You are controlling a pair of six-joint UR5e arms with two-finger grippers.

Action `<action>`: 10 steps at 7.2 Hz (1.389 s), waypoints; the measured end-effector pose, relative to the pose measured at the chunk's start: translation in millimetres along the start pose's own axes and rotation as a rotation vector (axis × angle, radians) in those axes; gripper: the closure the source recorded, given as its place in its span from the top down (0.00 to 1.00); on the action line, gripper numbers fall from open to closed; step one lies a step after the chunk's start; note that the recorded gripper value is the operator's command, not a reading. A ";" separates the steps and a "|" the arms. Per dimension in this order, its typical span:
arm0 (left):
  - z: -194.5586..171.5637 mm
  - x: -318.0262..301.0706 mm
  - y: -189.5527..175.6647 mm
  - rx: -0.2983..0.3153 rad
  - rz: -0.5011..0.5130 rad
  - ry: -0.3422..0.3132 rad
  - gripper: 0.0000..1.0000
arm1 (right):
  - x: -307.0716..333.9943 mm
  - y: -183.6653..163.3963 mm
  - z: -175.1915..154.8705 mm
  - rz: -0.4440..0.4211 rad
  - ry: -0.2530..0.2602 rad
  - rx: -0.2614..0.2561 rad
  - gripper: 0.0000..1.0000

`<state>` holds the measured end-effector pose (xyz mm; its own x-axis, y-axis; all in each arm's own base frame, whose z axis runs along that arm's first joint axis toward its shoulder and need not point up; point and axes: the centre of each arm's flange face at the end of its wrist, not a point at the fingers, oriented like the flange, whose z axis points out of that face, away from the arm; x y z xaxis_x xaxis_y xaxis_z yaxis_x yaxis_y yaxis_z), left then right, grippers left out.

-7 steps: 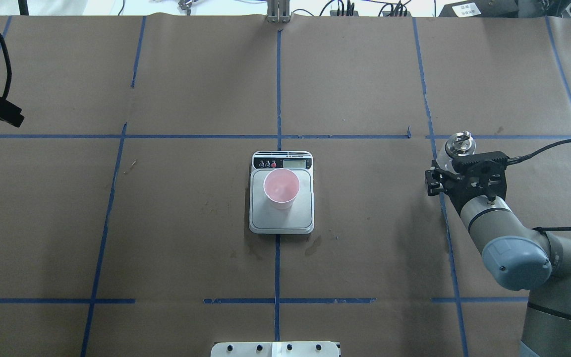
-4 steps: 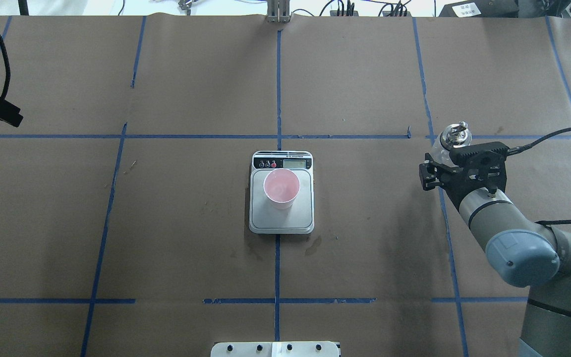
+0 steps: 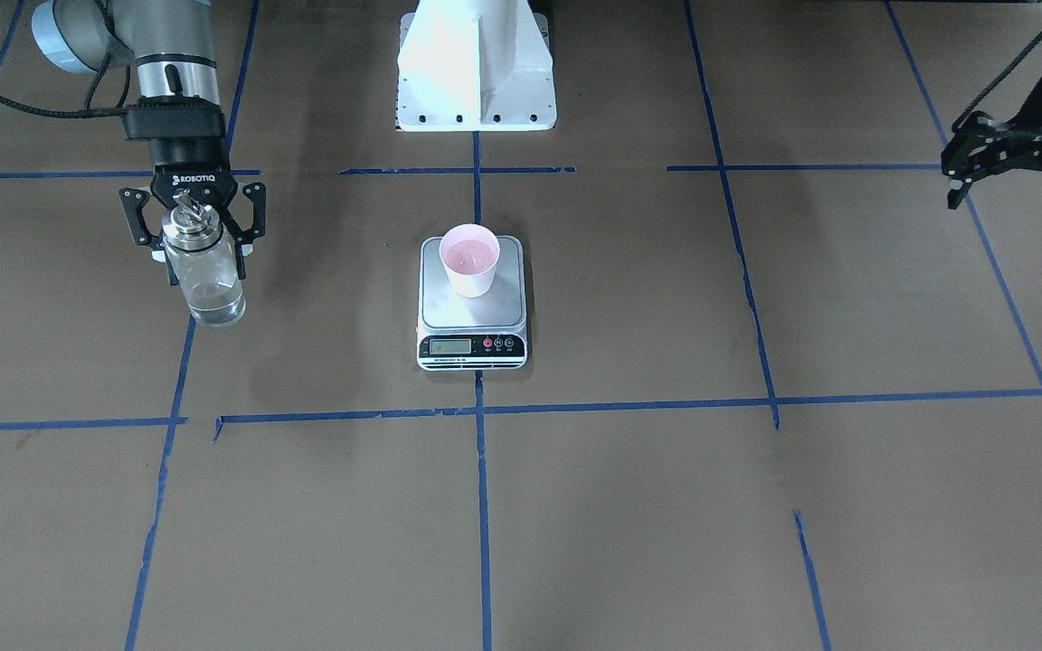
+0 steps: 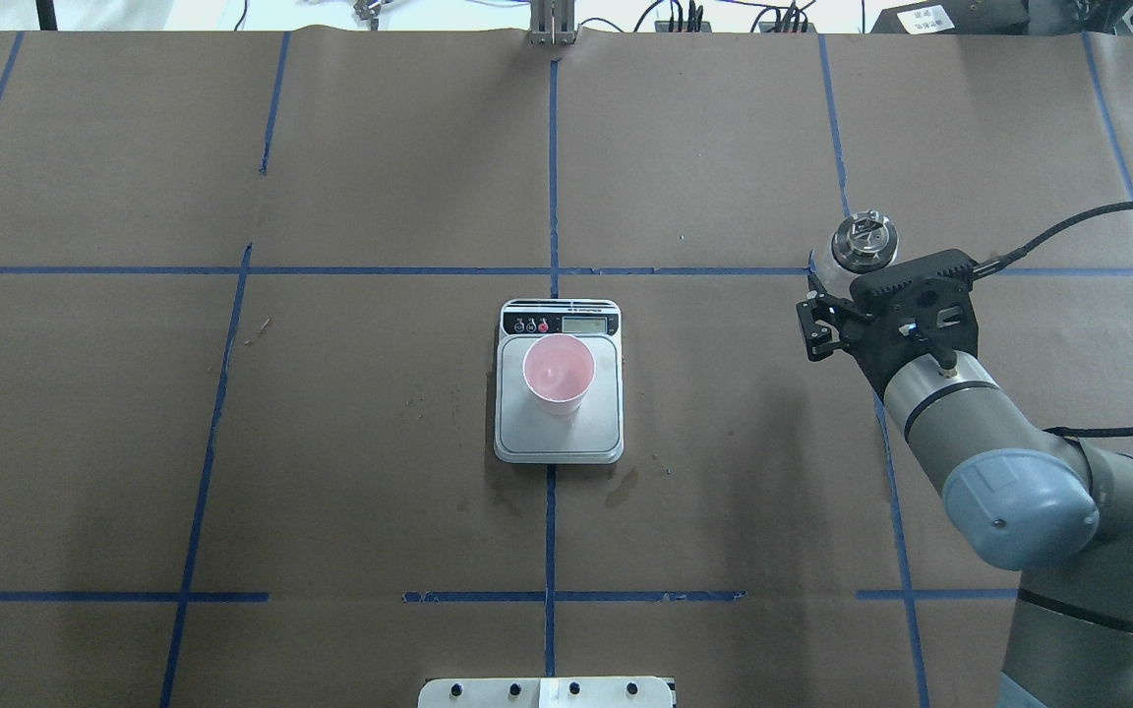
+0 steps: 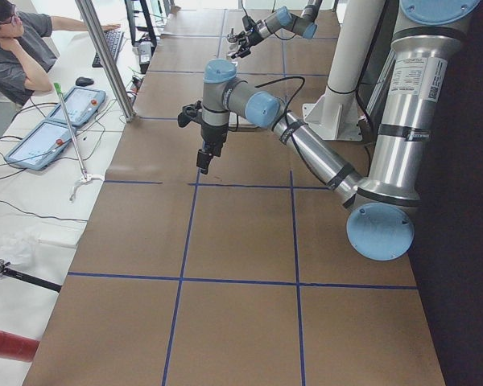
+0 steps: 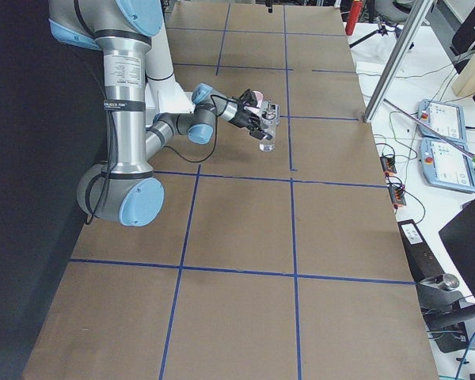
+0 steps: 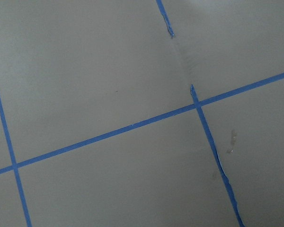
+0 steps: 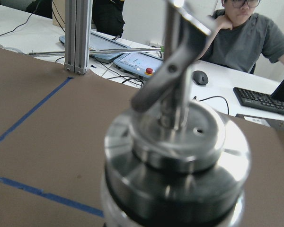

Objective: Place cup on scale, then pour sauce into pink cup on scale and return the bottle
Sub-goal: 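Lift the bottle with the right gripper and carry it toward the scale, then tilt the bottle with the right gripper, spout over the pink cup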

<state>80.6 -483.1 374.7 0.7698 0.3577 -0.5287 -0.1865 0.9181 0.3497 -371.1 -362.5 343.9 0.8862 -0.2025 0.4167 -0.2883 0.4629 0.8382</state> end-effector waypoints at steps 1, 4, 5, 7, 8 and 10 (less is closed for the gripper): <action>4.7 -36.3 5.0 -0.015 0.039 0.002 1.00 | -9.4 -7.0 1.8 -0.121 0.031 0.045 0.00; 43.4 -144.7 26.8 -0.019 0.057 0.067 1.00 | -50.9 -30.5 3.4 -0.387 0.125 0.079 0.00; 54.8 -169.7 33.2 -0.005 0.041 0.066 1.00 | -82.9 -47.0 2.0 -0.488 0.182 0.067 0.00; 68.2 -197.8 40.3 0.026 0.037 0.056 1.00 | -122.8 -48.5 -3.8 -0.639 0.239 0.030 0.00; 73.0 -203.7 46.9 0.043 0.046 0.052 1.00 | -133.9 -38.6 -4.0 -0.689 0.256 0.028 0.00; 85.6 -212.9 64.5 0.074 0.065 0.046 1.00 | -148.3 -15.7 3.6 -0.827 0.321 0.046 0.00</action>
<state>-43.1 -514.6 575.9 0.7285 0.4251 -0.5372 -0.1879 0.8781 0.4400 -499.4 -342.8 270.2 0.8742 -0.2019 -0.4415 0.4812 0.2388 0.8435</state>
